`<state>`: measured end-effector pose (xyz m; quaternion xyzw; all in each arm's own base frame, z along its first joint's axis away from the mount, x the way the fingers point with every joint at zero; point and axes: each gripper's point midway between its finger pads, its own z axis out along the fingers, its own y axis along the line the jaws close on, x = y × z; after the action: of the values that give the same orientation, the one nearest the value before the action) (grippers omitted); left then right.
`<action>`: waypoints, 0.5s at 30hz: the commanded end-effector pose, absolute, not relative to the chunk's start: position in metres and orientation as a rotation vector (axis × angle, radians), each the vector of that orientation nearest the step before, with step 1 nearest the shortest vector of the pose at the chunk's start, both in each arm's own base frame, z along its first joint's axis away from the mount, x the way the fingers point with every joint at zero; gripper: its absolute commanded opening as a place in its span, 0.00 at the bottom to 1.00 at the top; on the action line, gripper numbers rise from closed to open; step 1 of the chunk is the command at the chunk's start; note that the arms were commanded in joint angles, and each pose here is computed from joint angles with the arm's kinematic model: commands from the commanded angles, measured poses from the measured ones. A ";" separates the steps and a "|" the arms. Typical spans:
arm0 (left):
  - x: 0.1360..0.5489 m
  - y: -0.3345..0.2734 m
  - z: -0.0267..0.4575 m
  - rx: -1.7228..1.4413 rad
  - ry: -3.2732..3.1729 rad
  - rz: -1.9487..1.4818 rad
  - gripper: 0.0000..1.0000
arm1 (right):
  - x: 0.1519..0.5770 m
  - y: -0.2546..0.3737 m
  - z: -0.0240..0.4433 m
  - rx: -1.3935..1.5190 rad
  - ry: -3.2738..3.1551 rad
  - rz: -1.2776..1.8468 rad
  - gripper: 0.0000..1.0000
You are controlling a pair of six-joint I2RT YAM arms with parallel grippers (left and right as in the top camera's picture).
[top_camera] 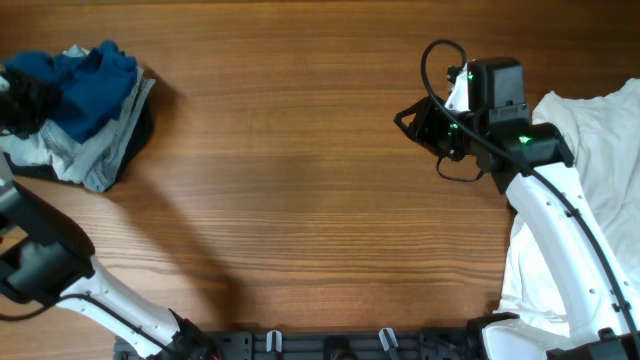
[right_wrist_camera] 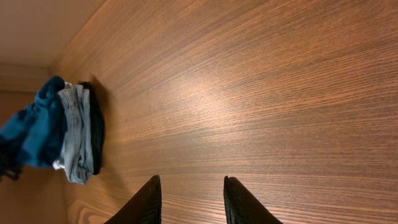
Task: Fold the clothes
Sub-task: 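Place the teal bundle onto the jeans stack at left and release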
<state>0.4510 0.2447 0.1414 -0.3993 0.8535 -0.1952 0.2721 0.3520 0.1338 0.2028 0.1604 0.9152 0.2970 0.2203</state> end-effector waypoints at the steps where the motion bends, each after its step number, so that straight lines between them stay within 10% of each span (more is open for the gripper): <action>1: 0.424 0.276 0.111 -1.219 2.327 -0.475 0.04 | 0.353 0.131 0.201 0.442 2.539 0.792 0.33; 9: 0.551 0.221 0.294 -0.668 1.709 -0.933 0.04 | 0.355 0.126 0.199 0.459 2.533 0.746 0.35; 15: 0.597 0.173 0.272 -0.506 1.787 -0.562 0.04 | 0.350 0.125 0.195 0.471 2.561 0.739 0.37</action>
<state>0.5933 0.1703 0.2603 -0.2471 0.7409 -0.3371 0.5257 0.3503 0.1272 0.1976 0.1699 0.9200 0.2774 0.2186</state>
